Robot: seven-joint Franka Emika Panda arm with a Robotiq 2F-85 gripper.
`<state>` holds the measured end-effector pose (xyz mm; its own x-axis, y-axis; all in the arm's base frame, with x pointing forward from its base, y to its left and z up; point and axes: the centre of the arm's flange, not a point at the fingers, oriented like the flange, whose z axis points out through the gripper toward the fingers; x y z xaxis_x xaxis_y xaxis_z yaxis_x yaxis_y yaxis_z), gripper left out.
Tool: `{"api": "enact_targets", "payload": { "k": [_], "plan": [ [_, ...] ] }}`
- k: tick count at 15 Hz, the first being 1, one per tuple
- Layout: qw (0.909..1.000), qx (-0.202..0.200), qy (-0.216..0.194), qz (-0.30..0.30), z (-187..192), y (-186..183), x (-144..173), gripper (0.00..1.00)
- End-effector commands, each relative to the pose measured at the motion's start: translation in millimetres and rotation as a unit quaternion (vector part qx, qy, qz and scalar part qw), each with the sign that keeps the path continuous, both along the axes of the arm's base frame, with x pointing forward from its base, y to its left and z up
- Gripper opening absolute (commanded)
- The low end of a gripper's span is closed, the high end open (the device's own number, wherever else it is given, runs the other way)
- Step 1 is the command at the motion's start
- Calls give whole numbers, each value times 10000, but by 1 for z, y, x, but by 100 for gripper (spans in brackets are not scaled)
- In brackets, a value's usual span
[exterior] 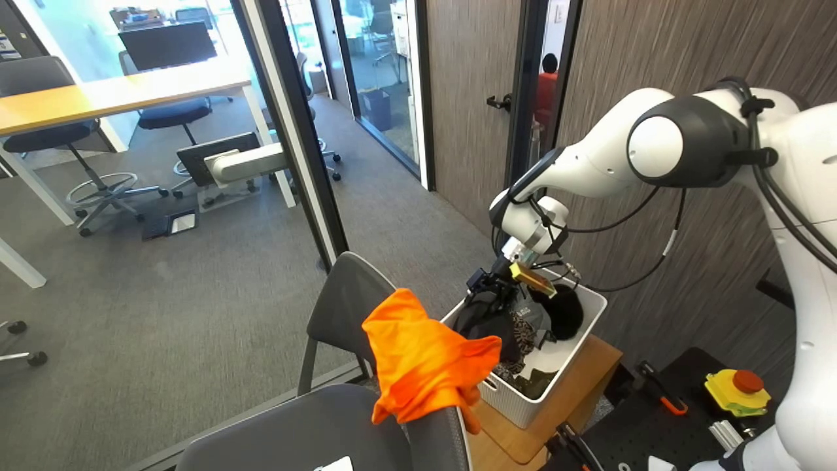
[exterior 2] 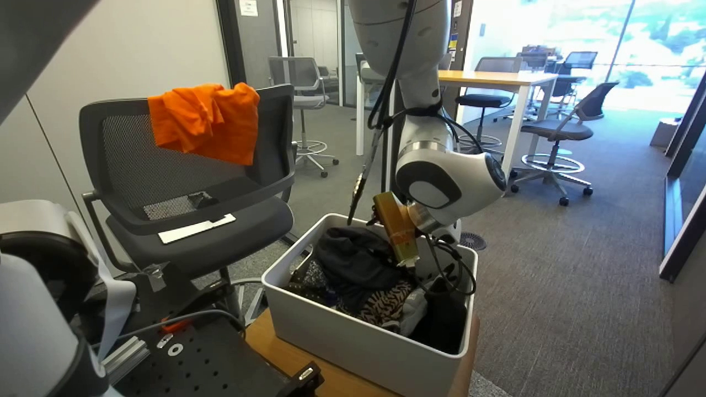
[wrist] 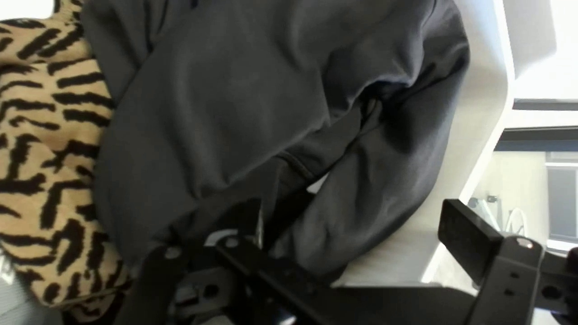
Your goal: Place one item of black clothing from the white box onto the backrest of the grey chair
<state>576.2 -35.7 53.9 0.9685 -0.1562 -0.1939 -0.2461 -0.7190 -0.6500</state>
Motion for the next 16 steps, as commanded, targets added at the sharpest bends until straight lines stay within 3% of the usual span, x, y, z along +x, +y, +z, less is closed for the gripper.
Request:
{"api": "enact_targets", "payload": {
  "k": [1,5,6,7,12,16],
  "plan": [
    [9995,226,-95,180,-9,14,14,100],
    [9992,327,-27,212,-17,17,14,100],
    [9991,361,-16,204,-18,16,14,75],
    [9990,381,-14,225,-18,16,14,74],
    [9988,411,40,253,-25,16,15,34],
    [9985,487,55,262,-26,15,15,7]
  ]
}}
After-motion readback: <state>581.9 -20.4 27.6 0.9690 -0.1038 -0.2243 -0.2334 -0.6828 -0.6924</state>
